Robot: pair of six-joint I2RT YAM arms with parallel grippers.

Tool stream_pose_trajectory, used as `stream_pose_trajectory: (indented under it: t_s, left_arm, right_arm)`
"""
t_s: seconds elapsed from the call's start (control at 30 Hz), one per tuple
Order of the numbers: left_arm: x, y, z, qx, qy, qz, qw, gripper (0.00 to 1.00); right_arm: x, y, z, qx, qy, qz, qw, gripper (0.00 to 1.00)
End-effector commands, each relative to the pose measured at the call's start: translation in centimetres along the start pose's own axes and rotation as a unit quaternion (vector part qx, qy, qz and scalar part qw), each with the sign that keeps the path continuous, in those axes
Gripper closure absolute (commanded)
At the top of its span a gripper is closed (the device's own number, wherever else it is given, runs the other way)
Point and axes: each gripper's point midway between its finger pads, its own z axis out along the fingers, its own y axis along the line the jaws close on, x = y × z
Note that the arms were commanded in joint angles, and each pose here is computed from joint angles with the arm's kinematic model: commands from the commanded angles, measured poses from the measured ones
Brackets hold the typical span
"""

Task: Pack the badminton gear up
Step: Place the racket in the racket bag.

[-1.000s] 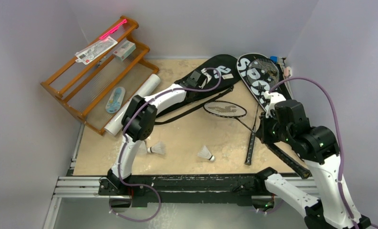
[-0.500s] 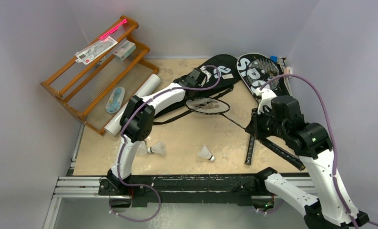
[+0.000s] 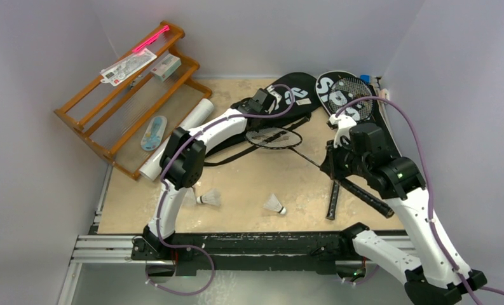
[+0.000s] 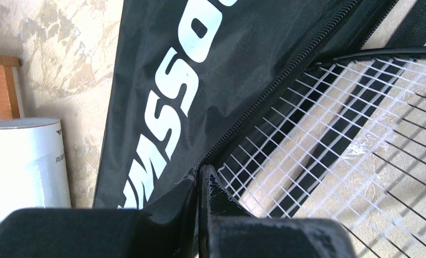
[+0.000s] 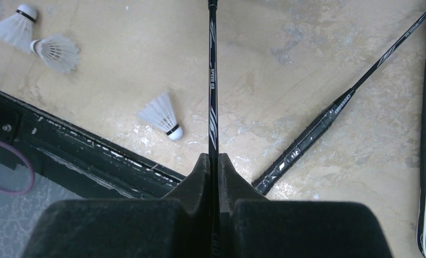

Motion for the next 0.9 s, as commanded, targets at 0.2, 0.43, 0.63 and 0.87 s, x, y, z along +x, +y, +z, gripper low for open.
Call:
stream_pose_trajectory:
  t_s: [0.2, 0.43, 0.63, 0.87]
  left_arm:
    - [-3.8, 1.9, -2.8, -0.001, -0.042, -0.04, 0.998, 1.0]
    - [-3.9, 1.5, -3.0, 0.013, -0.043, -0.04, 0.998, 1.0]
    - [-4.0, 0.6, -3.4, 0.038, -0.042, -0.06, 0.997, 1.0]
    - [-4.1, -1.3, -4.7, 0.097, -0.051, -0.087, 0.99, 1.0]
  right_arm:
    - [-0.9, -0.7, 2.8, 0.015, -0.025, 0.007, 1.0, 1.0]
    - [-0.4, -0.8, 4.6, 0.041, -0.003, 0.036, 0.999, 1.0]
    - [0.8, 1.3, 8.6, 0.018, 0.031, 0.07, 0.997, 1.0]
    - [2.3, 3.6, 12.1, -0.03, 0.064, 0.091, 0.993, 1.0]
